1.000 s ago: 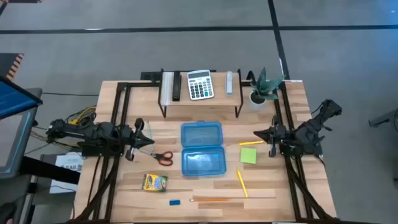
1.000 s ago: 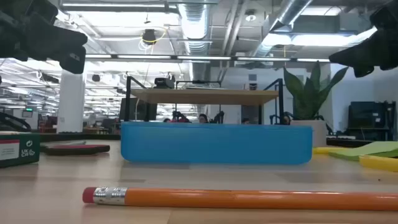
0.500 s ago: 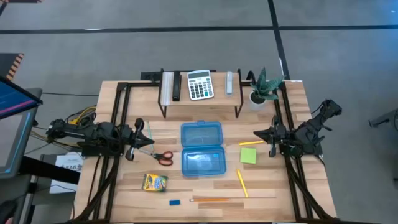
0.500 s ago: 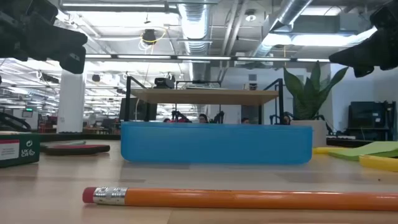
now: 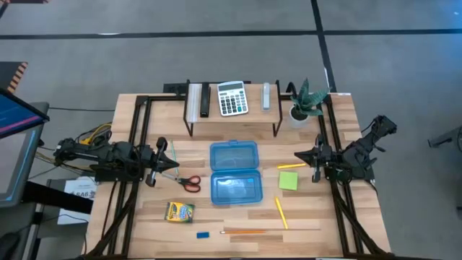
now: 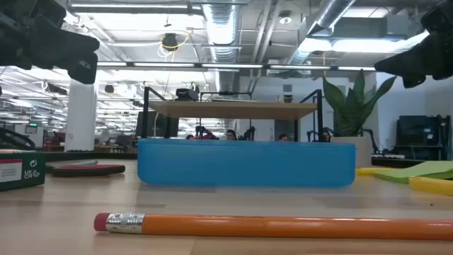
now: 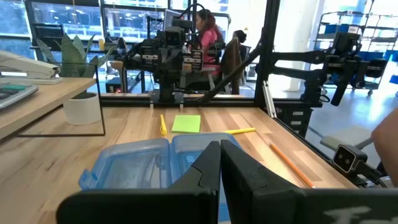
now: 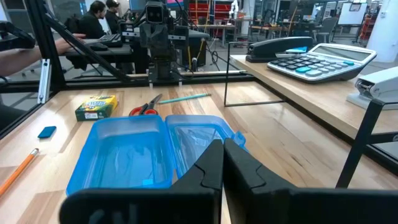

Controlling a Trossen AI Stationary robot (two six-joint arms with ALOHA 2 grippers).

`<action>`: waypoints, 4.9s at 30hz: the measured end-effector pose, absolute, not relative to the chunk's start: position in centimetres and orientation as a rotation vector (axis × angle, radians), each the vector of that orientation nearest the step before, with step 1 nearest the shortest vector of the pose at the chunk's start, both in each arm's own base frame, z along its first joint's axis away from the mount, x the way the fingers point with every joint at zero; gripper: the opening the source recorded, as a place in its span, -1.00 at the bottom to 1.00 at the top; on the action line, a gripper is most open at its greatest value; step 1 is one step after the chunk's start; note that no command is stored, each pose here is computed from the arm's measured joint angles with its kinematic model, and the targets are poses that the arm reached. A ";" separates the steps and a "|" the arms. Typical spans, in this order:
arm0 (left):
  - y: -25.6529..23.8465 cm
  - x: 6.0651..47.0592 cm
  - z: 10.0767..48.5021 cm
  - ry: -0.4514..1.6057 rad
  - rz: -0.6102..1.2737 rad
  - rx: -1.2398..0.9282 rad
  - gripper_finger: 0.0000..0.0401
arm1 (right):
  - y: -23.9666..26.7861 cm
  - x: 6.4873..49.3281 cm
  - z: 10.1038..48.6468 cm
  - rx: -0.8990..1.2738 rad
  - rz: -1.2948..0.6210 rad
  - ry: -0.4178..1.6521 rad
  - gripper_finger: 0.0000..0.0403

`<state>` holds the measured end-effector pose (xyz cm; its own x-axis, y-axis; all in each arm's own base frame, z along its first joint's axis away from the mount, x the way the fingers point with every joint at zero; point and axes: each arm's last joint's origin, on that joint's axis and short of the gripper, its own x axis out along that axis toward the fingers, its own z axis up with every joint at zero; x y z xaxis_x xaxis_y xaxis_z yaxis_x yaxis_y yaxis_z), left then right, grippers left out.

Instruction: Pack school essentials

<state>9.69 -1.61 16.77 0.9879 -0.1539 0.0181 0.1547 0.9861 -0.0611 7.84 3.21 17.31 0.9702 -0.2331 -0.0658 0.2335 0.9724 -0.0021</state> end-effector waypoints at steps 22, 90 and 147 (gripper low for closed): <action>-1.6 9.7 16.8 -0.013 -0.155 -0.062 -1.00 | 3.2 7.8 17.3 0.006 -0.236 0.066 -0.86; -1.6 9.7 16.8 -0.022 -0.144 0.041 -1.00 | 3.2 7.8 17.3 -0.080 -0.233 0.076 -0.87; -0.6 9.5 18.2 -0.168 0.200 -0.094 -1.00 | 8.5 12.9 23.8 0.099 -0.041 0.060 -0.74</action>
